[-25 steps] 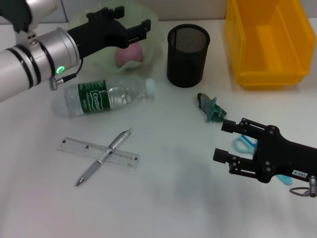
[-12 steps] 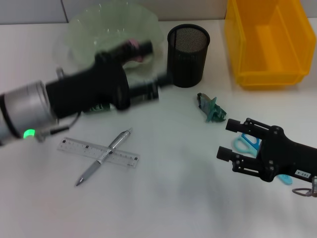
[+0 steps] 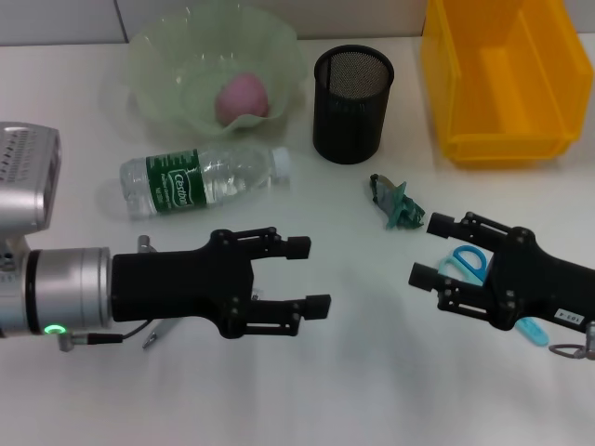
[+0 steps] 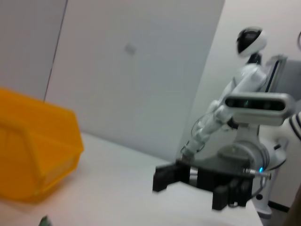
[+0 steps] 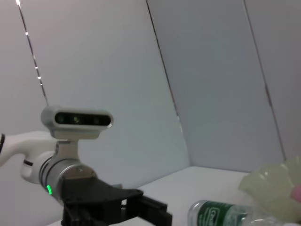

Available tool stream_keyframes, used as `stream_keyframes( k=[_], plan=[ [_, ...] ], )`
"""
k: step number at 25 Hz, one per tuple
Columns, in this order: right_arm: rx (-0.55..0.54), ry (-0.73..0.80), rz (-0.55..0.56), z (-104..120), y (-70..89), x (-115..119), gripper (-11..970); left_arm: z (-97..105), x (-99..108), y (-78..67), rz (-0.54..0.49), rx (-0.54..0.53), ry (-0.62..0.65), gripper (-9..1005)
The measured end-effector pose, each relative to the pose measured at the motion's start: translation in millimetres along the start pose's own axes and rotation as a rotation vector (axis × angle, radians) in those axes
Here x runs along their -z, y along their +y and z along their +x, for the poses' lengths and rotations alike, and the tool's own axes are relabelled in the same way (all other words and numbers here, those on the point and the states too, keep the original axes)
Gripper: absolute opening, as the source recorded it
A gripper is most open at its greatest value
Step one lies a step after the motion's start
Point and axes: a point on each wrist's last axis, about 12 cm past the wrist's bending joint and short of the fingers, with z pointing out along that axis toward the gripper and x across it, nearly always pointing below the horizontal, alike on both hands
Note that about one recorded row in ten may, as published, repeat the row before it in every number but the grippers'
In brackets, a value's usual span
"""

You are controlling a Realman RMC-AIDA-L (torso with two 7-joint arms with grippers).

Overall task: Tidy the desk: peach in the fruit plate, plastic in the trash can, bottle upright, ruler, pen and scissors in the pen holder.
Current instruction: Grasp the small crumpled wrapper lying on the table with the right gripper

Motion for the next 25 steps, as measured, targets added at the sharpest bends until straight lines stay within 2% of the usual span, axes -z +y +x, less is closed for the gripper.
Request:
stream_keyframes(
  k=[6,10,11,12,15,16,18,19,20,21,23,24,25],
  plan=[
    [0.000,-0.038,0.079,-3.0,-7.0,5.7,762,-0.5,7.4,2.8,-0.033,-0.014,-0.009,797],
    [-0.038,-0.052,0.155,-0.5,-12.0,9.7,762,0.7,7.5,3.8,-0.045,-0.023,-0.006,796],
    [-0.078,-0.056,0.233,1.0,-19.5,13.5,762,0.8,7.6,4.2,-0.048,-0.023,-0.005,796],
    [-0.092,-0.060,0.266,0.8,-23.2,14.9,762,0.8,7.5,4.7,-0.051,-0.023,-0.004,796],
    [-0.127,-0.061,0.304,-1.6,-30.6,15.6,762,-0.3,6.2,6.1,-0.056,-0.027,-0.002,796],
    [-0.154,-0.049,0.312,-9.0,-39.5,14.9,762,-1.4,5.2,7.1,-0.058,-0.031,-0.001,795],
    [-0.173,-0.034,0.315,-14.8,-45.7,13.8,762,-1.8,4.6,7.6,-0.059,-0.032,0.000,795],
    [-0.194,0.000,0.308,-25.8,-55.2,11.0,762,-3.2,3.1,9.0,-0.063,-0.037,0.001,795],
    [-0.194,0.000,0.308,-25.8,-55.2,11.0,762,-3.2,3.1,9.0,-0.063,-0.037,0.001,795],
    [-0.223,0.052,0.283,-38.8,-63.4,5.6,762,-3.9,2.5,9.5,-0.063,-0.039,0.001,795],
    [-0.236,0.075,0.274,-45.0,-66.7,3.1,761,-4.7,1.7,10.1,-0.064,-0.042,0.002,794],
    [-0.270,0.176,0.247,-61.4,-73.4,-5.0,761,-7.0,-0.1,11.8,-0.064,-0.048,0.003,794],
    [-0.270,0.176,0.247,-61.4,-73.4,-5.0,761,-8.0,-0.8,12.4,-0.063,-0.051,0.003,794]
  ],
)
